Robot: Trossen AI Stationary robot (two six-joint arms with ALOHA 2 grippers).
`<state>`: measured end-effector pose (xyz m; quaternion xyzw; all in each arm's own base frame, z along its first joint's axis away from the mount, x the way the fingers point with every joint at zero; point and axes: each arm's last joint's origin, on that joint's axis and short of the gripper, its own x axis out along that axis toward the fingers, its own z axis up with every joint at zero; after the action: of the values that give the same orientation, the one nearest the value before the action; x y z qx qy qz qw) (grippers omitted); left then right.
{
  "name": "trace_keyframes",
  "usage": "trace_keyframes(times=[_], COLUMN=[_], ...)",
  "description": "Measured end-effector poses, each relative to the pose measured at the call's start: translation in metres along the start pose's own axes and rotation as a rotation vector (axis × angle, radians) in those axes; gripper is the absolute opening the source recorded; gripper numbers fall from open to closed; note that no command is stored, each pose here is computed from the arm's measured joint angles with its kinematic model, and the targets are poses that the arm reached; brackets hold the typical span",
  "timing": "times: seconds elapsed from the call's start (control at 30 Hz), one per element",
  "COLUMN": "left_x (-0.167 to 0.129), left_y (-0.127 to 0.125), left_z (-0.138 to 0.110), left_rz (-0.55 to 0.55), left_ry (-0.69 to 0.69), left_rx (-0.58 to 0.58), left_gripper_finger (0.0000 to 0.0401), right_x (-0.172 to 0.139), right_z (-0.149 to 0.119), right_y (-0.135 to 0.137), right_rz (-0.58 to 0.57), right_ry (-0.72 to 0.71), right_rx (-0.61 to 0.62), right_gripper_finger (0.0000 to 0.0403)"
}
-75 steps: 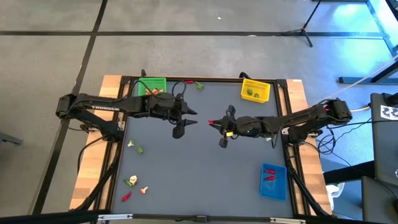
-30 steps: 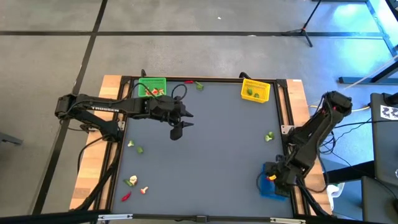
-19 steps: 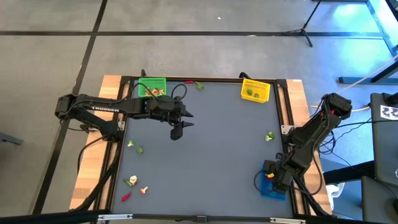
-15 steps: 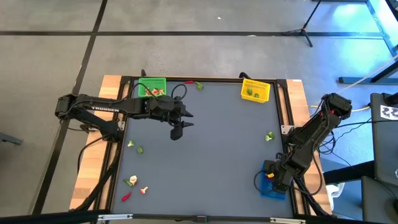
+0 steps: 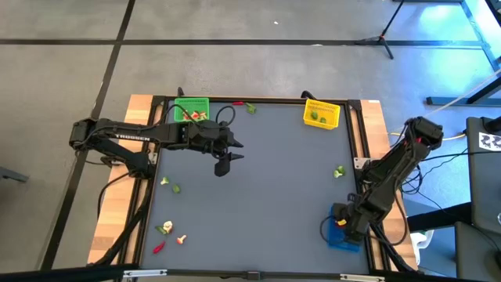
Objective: Sort produce into baskets
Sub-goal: Put the red chili pepper into the blue bin, then put the green chili pepper into the yellow bin
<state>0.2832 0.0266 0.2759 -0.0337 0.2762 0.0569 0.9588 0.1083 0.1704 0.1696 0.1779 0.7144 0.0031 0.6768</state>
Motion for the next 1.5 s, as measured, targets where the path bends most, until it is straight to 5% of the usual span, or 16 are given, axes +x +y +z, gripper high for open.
trace_keyframes(times=[0.23, 0.57, 0.8, 1.0, 1.27, 1.5], left_x=[0.000, 0.000, 0.000, 0.000, 0.000, 0.003], left_y=[0.000, 0.000, 0.000, 0.000, 0.000, 0.000], left_z=[0.000, 0.000, 0.000, 0.000, 0.000, -0.005], left_rz=[0.000, 0.000, 0.000, 0.000, 0.000, -0.001], left_ry=[0.000, 0.000, 0.000, 0.000, 0.000, -0.005], left_rx=[0.001, 0.002, 0.002, 0.002, -0.003, -0.022], left_gripper_finger=[0.0180, 0.0180, 0.0180, 0.0180, 0.0180, 0.0180], right_x=[-0.035, -0.076, -0.084, -0.092, -0.104, -0.098], right_z=[-0.002, 0.025, 0.050, 0.070, 0.081, 0.095], right_y=[0.011, -0.005, -0.031, -0.052, -0.093, -0.126], right_rz=[0.048, -0.113, -0.217, -0.269, -0.493, -0.524], right_ry=[-0.010, -0.211, -0.235, -0.249, -0.232, -0.219], right_rx=[-0.025, 0.035, 0.160, 0.185, 0.303, 0.324], right_gripper_finger=[0.0133, 0.0134, 0.0136, 0.0176, 0.0217, 0.0218])
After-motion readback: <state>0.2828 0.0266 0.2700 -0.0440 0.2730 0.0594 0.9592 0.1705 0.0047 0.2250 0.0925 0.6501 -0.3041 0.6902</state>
